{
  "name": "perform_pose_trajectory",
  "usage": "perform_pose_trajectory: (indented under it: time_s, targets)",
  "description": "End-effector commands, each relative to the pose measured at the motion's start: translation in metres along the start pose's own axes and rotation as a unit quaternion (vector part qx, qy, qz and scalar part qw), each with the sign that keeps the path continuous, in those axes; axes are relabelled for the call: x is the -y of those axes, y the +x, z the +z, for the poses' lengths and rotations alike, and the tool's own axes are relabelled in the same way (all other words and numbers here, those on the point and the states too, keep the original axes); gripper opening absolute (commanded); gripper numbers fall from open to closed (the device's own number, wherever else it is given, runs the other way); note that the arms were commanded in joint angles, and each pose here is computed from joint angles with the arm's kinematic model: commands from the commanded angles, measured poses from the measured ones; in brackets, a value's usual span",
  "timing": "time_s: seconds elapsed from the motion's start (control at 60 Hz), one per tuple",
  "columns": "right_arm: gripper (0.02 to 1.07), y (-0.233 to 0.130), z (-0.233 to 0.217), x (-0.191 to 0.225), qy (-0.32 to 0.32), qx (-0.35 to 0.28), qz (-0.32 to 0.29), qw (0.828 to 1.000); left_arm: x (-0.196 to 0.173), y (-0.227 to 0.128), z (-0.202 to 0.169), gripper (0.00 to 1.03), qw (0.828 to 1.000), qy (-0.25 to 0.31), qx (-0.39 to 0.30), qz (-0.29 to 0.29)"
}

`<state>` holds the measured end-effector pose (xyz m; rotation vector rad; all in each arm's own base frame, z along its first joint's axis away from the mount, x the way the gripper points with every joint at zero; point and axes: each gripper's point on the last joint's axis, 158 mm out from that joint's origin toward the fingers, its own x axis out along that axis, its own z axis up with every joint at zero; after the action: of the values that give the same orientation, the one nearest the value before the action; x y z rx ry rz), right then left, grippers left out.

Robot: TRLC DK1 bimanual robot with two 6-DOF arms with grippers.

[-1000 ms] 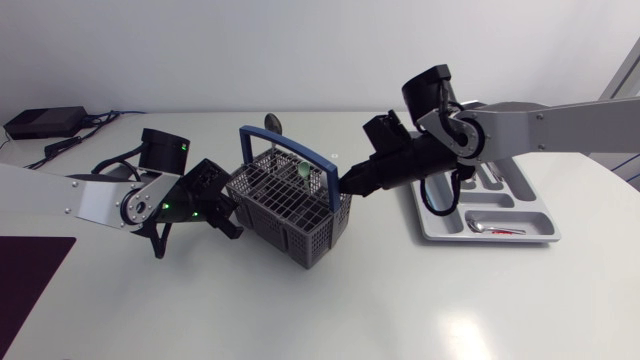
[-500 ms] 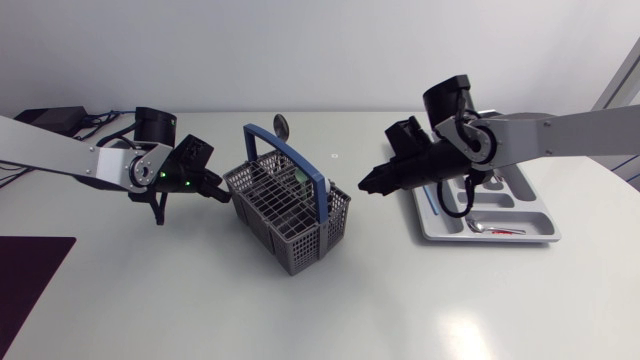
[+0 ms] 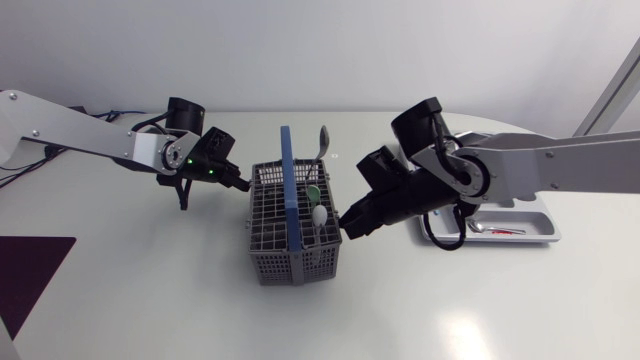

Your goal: Unload the cutlery basket into the drawer organizer.

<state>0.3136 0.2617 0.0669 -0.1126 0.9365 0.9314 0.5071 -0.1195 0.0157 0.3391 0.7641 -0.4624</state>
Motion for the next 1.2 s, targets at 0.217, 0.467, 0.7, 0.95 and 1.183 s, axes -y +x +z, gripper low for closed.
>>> perform_pose_trajectory:
  time_s: [0.217, 0.467, 0.7, 0.95, 1.183]
  targets:
    - [0.08, -0.022, 0.002, -0.01, -0.031, 0.024, -0.035, 0.999, 0.028, 0.001, 0.04, 0.15, 0.999, 0.007, 0.015, -0.027]
    - [0.08, -0.06, 0.028, -0.001, -0.056, 0.061, -0.073, 0.994, 0.004, -0.059, 0.026, 0.15, 0.999, 0.012, 0.03, 0.003]
    - [0.08, -0.061, 0.055, 0.065, -0.023, 0.089, -0.112, 0.989, 0.031, -0.119, 0.014, 0.15, 0.997, 0.057, 0.05, 0.003]
    - [0.08, -0.045, 0.07, 0.09, -0.007, 0.09, -0.119, 0.989, 0.096, -0.162, -0.02, 0.15, 0.989, 0.129, 0.056, -0.052]
    - [0.08, -0.034, 0.061, 0.1, 0.014, 0.083, -0.096, 0.992, 0.126, -0.164, -0.045, 0.15, 0.983, 0.157, 0.04, -0.082]
